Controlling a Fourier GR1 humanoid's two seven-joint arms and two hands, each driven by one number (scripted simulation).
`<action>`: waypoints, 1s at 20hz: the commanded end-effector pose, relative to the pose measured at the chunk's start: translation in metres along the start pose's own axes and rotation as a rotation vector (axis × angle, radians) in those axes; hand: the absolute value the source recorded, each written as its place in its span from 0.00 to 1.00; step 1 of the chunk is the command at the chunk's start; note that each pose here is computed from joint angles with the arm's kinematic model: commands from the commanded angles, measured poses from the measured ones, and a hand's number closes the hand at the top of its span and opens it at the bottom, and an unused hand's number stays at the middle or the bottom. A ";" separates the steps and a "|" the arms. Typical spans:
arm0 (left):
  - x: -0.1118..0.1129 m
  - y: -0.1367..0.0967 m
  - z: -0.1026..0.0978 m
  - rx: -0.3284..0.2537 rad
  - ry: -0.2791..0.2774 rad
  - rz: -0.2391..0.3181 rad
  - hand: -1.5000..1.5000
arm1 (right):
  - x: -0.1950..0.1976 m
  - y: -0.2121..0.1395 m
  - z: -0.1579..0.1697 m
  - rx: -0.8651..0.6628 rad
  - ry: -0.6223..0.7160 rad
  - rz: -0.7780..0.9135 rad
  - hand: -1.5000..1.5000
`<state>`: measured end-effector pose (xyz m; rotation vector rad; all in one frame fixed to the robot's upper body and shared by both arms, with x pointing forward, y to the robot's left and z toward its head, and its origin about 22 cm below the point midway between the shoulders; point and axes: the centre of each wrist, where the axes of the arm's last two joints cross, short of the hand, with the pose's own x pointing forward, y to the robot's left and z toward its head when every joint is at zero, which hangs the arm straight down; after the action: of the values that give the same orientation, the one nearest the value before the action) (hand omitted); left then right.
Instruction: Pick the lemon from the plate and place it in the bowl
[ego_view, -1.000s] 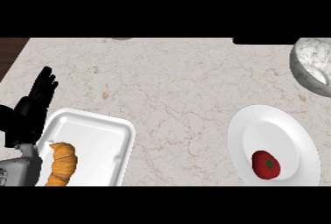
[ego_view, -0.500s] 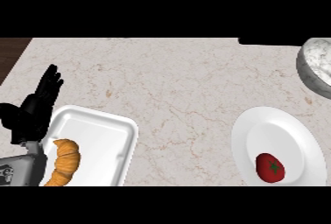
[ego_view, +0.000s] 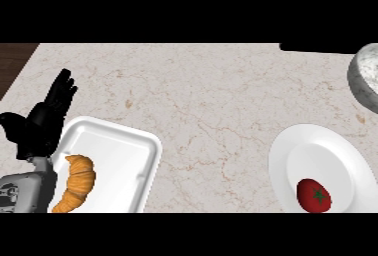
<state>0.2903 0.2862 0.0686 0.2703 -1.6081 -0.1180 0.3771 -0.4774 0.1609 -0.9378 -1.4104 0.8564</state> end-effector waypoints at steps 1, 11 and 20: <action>-0.002 -0.007 -0.002 0.007 -0.002 0.000 0.50 | -0.010 0.011 0.003 0.116 0.036 -0.024 0.00; -0.007 0.002 0.002 0.019 -0.001 0.005 0.50 | -0.028 -0.015 0.016 -0.080 -0.120 -0.652 0.00; -0.002 0.009 0.004 0.006 -0.015 0.000 0.50 | -0.075 -0.069 0.074 -0.125 -0.058 -0.871 0.00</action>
<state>0.2879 0.2915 0.0643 0.2761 -1.6139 -0.1028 0.3271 -0.5463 0.1787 -0.3555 -1.7026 0.1864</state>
